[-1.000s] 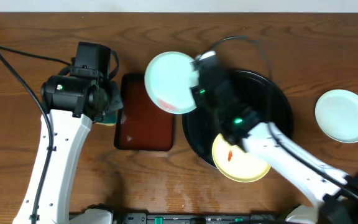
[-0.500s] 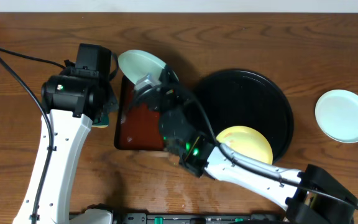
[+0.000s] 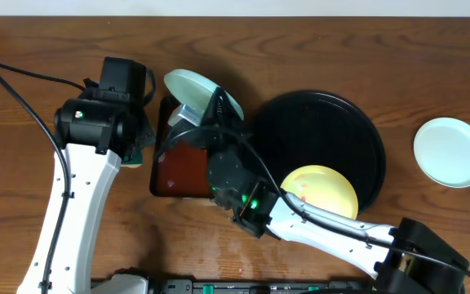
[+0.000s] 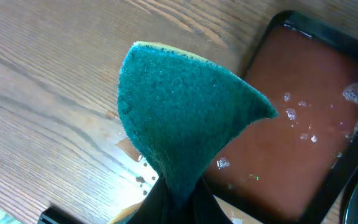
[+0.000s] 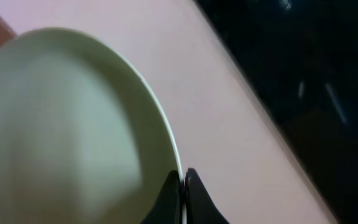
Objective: Clean dirty plates on tray and stack at the side
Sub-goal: 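Carry the plate right and stack it on the white plate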
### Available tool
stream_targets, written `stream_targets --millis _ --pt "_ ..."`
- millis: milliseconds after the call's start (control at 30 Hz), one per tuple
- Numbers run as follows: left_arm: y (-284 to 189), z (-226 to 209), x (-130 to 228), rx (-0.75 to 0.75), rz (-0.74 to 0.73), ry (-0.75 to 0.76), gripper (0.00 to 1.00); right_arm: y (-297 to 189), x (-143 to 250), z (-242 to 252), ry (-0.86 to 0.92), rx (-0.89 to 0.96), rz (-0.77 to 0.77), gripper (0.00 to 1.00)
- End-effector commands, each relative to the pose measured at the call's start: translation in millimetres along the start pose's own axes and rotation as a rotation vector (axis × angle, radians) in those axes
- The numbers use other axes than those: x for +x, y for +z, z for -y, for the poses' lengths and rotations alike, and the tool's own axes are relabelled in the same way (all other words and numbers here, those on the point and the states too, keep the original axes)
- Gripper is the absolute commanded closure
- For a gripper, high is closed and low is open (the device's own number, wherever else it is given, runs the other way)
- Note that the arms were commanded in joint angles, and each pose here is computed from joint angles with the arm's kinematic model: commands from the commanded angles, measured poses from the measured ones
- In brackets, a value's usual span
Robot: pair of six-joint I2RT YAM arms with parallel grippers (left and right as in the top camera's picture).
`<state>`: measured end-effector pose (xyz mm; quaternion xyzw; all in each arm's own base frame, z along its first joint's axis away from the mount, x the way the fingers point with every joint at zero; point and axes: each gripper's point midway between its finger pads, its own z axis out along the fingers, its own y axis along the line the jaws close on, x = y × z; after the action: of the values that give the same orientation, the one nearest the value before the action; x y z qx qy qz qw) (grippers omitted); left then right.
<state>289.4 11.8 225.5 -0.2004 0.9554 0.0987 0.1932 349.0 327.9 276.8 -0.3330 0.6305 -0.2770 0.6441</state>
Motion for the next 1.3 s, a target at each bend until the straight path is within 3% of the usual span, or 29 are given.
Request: stream_targets --millis 0,200,400,533,700,933,1100,1267 --pt "-3.3 -5.0 -3.7 -0.015 0.019 -0.014 0.92 15.8 28.3 1.9 0.259 0.007 -0.093 0.99" --pt "-3.2 -5.0 -3.6 -0.014 0.019 -0.015 0.92 36.5 78.3 -33.8 0.5 -0.192 -0.23 0.99" --pt "-3.0 -4.3 -3.3 -0.011 0.017 -0.014 0.92 47.6 87.2 -41.1 0.744 -0.346 -0.266 0.99" --pt "-3.0 -4.3 -3.3 -0.011 0.017 -0.015 0.92 52.7 95.2 -27.1 0.938 -0.452 -0.307 0.99" --pt "-3.0 -0.2 -1.0 0.013 0.004 -0.014 0.92 62.9 159.8 12.0 1.087 -0.459 -0.483 0.99" --pt "-3.0 0.6 -1.3 0.017 0.004 -0.015 0.92 57.6 302.5 97.6 1.189 -0.205 -0.765 0.99" --pt "-3.0 0.6 -1.5 0.017 0.005 -0.015 0.92 10.2 425.3 179.7 1.322 0.12 -0.965 0.99" --pt "-3.1 1.3 -1.2 0.02 0.003 -0.015 0.92 -50.9 502.3 226.5 1.425 0.372 -1.091 0.99"
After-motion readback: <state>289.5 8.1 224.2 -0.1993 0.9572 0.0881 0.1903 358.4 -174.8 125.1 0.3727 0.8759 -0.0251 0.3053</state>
